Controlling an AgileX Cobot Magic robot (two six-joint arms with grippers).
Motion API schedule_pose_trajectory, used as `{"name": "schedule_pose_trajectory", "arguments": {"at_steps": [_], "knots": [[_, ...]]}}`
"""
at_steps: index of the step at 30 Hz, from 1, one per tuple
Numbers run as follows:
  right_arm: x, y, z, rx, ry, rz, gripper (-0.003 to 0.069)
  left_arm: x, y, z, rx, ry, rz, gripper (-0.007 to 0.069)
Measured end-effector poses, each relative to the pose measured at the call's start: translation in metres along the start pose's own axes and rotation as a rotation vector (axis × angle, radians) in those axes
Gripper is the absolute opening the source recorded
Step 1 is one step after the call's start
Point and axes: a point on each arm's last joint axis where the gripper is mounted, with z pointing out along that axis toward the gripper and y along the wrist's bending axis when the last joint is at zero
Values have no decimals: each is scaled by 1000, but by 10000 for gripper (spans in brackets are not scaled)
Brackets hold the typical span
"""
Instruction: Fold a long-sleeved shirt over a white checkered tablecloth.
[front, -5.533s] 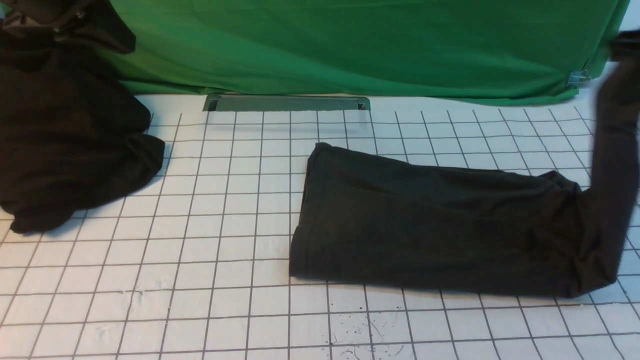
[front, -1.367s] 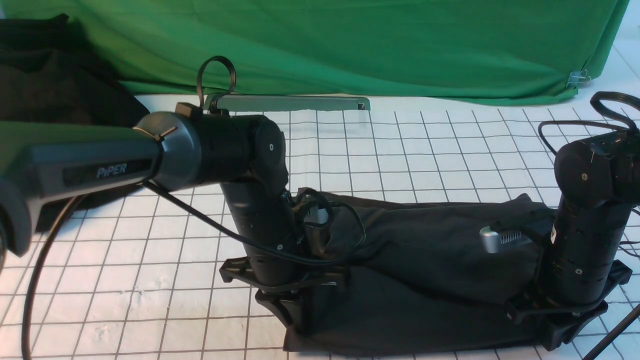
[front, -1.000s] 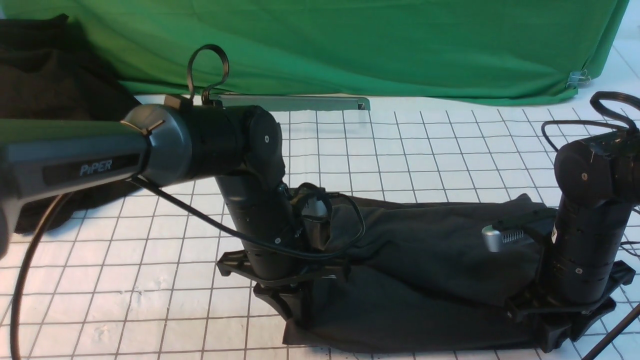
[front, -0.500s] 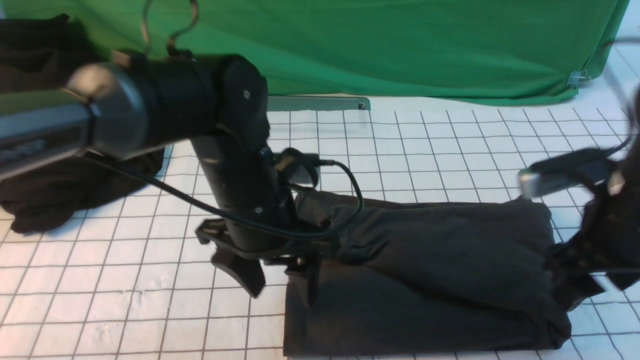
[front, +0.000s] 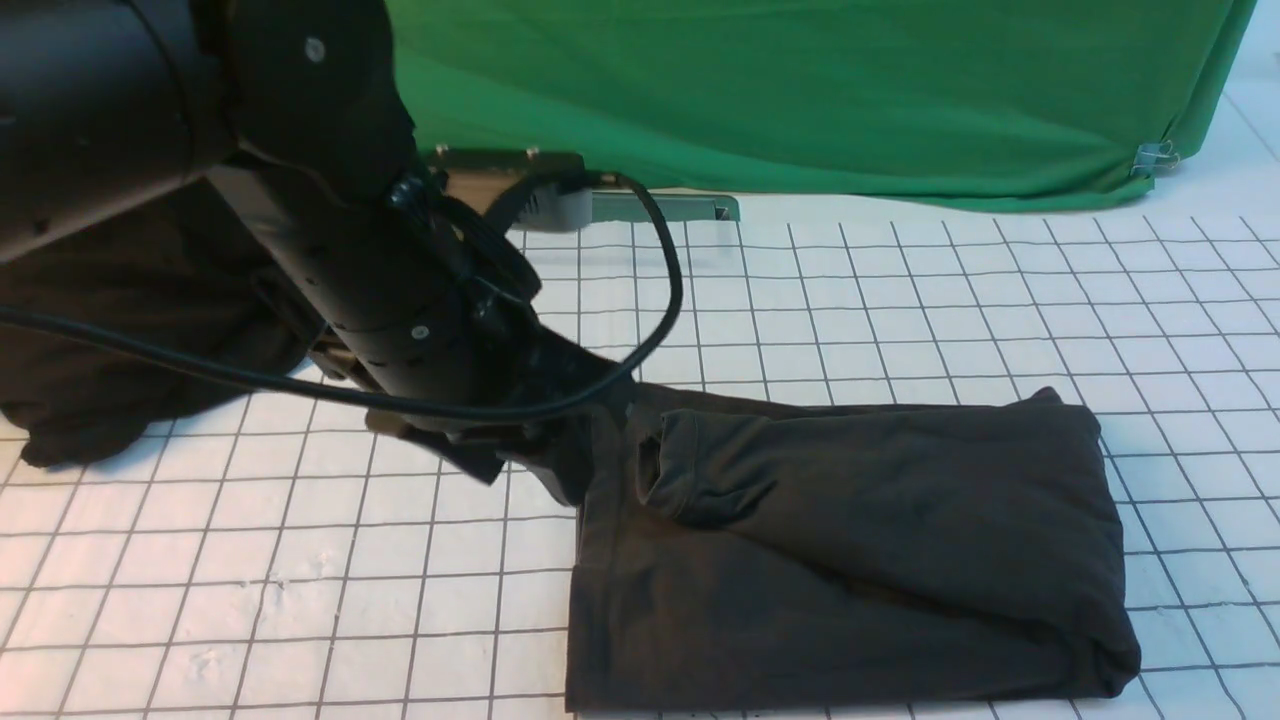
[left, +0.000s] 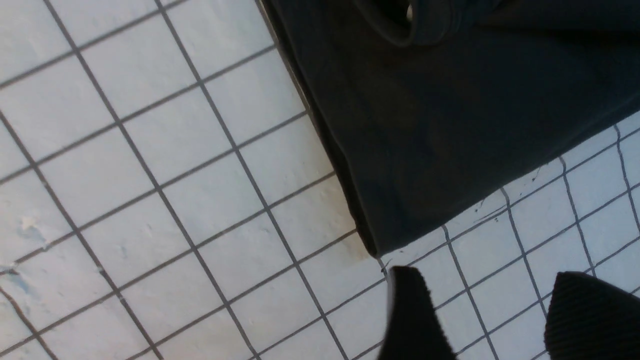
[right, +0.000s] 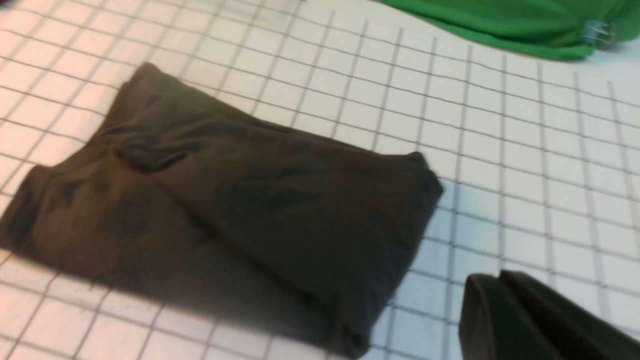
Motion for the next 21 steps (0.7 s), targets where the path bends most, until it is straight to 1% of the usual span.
{"name": "schedule_pose_trajectory", "arguments": {"at_steps": [1,3,5,8,10,11,14,16,21], "knots": [[0,0,0,-4,-3,3,1,0,0,0,0,-2,0,307],[10,2,34,-27,129,28,0,0,0,-1,1,-4,0,206],[11,1,67,-25,226,35,0,0,0,-1,1,-9,1,113],[7,-2,116,-1,353,21,0,-1,0,-1,2,-19,1,20],[7,-4,133,7,401,12,-1,-2,0,-1,3,-22,1,10],[9,-7,159,41,485,-15,-1,-2,0,-1,4,-28,1,0],[17,-12,193,77,571,-32,-1,-2,0,-1,4,-30,1,-1],[31,-12,216,78,652,-26,-1,-2,0,-1,4,-31,1,-1],[56,-12,245,77,785,-17,-1,-2,0,-1,4,-32,1,0]]}}
